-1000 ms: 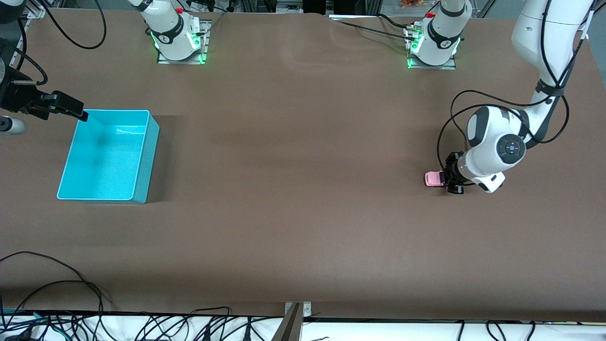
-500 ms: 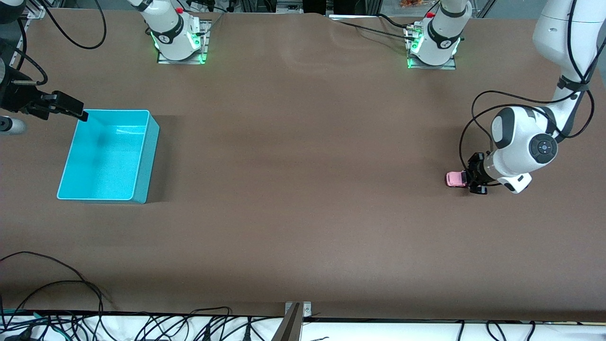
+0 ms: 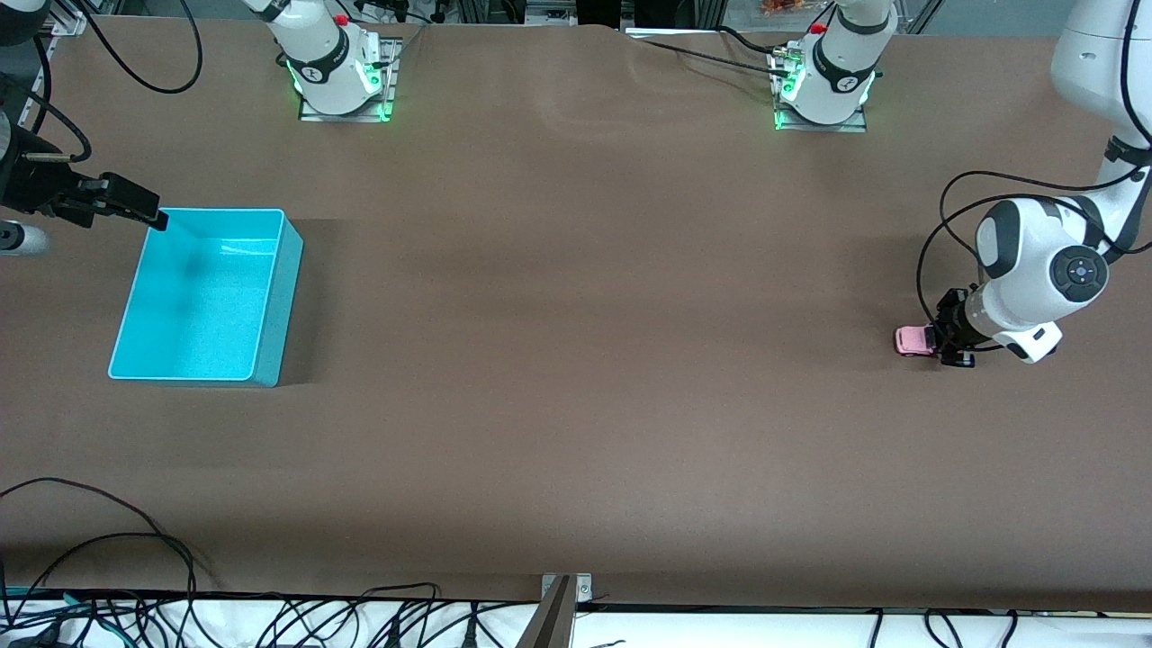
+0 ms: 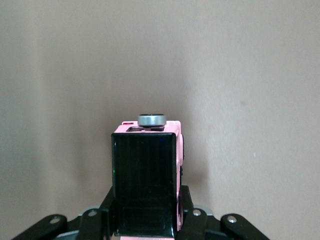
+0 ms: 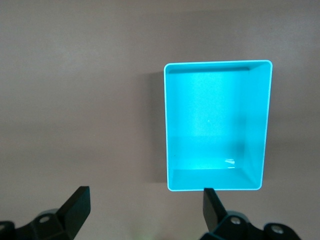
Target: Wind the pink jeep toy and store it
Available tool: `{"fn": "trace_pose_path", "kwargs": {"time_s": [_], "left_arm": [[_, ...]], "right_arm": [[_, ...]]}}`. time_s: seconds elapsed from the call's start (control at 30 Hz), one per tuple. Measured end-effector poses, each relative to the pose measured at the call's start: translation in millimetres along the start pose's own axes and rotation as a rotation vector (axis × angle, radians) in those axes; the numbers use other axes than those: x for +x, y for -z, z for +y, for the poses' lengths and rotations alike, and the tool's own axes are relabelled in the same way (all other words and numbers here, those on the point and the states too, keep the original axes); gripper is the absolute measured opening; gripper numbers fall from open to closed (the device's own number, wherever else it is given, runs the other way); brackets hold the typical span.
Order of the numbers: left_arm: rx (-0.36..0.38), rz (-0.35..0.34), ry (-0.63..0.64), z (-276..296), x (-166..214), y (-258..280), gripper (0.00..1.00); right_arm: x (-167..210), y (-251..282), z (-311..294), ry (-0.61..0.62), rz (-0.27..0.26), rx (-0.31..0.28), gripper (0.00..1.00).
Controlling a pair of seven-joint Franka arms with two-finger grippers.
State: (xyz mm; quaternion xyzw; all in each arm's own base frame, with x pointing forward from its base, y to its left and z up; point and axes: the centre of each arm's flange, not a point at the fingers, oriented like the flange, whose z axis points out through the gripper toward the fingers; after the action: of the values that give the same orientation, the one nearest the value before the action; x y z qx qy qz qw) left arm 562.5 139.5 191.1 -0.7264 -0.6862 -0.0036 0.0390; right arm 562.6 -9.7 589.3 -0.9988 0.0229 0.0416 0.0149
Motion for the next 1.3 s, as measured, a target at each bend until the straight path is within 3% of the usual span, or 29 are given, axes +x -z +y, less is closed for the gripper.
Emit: {"fn": "trace_pose_path", "kwargs": {"time_s": [0.3,0.63,0.9,1.3], "left_arm": [[0.004,-0.001,-0.017,-5,18,-5,0.53],[0.046,-0.004,-0.042,-9,27,-19,0.99],[0.102,0.016,-0.055,5,47,17,1.0],[0.081,0.05,-0.144,32,32,104,1.0]], "right_arm": [[0,0,0,0.0,0.0,0.0,1.0],[0,0,0,0.0,0.0,0.0,1.0],[0,0,-1,0.002,-0.001,0.0,1.0],[0,0,-1,0.003,-0.001,0.0,1.0]]}}
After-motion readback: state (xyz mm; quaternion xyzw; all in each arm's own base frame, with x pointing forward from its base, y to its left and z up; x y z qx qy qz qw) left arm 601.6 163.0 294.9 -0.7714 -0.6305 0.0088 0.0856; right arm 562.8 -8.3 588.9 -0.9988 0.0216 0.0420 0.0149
